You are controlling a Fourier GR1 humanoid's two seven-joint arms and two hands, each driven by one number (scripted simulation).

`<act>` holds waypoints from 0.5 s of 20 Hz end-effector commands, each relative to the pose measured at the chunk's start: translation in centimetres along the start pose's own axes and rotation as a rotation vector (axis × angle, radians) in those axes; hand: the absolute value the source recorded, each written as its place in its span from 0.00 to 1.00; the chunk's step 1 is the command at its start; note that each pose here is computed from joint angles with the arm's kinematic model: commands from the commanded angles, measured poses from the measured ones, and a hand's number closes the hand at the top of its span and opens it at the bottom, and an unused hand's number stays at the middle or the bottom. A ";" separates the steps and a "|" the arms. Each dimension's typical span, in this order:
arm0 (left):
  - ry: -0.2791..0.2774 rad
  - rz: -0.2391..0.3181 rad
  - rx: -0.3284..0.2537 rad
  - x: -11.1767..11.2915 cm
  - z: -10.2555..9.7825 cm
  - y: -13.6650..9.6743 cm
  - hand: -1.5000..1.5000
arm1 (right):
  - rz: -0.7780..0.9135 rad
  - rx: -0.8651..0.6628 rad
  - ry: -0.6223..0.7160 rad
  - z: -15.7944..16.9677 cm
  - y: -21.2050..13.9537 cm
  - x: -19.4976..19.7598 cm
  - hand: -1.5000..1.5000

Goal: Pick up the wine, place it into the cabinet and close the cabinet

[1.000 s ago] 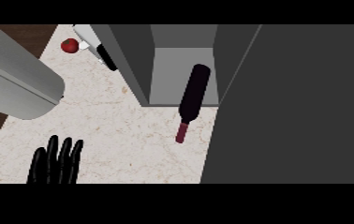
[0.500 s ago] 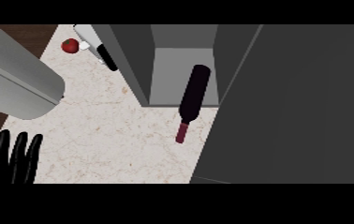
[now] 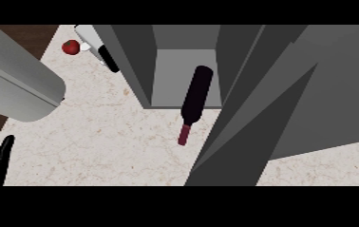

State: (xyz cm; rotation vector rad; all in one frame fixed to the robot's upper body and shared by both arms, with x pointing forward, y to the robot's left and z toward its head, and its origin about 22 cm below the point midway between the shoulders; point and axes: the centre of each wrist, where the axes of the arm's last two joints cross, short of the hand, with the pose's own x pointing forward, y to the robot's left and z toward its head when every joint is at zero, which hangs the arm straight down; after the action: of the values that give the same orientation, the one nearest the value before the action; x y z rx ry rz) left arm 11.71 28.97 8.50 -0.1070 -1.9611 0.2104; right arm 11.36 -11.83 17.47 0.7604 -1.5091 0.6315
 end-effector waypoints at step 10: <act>0.005 0.056 -0.014 0.8 -2.6 2.8 0.00 | 0.152 -0.025 -0.170 -2.9 4.5 0.9 1.00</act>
State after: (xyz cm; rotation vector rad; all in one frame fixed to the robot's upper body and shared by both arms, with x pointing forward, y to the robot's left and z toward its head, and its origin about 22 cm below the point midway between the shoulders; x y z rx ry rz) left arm 12.58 31.53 9.30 -0.1418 -1.9499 0.2114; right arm 11.17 -10.37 18.35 0.5804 -1.6627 0.6051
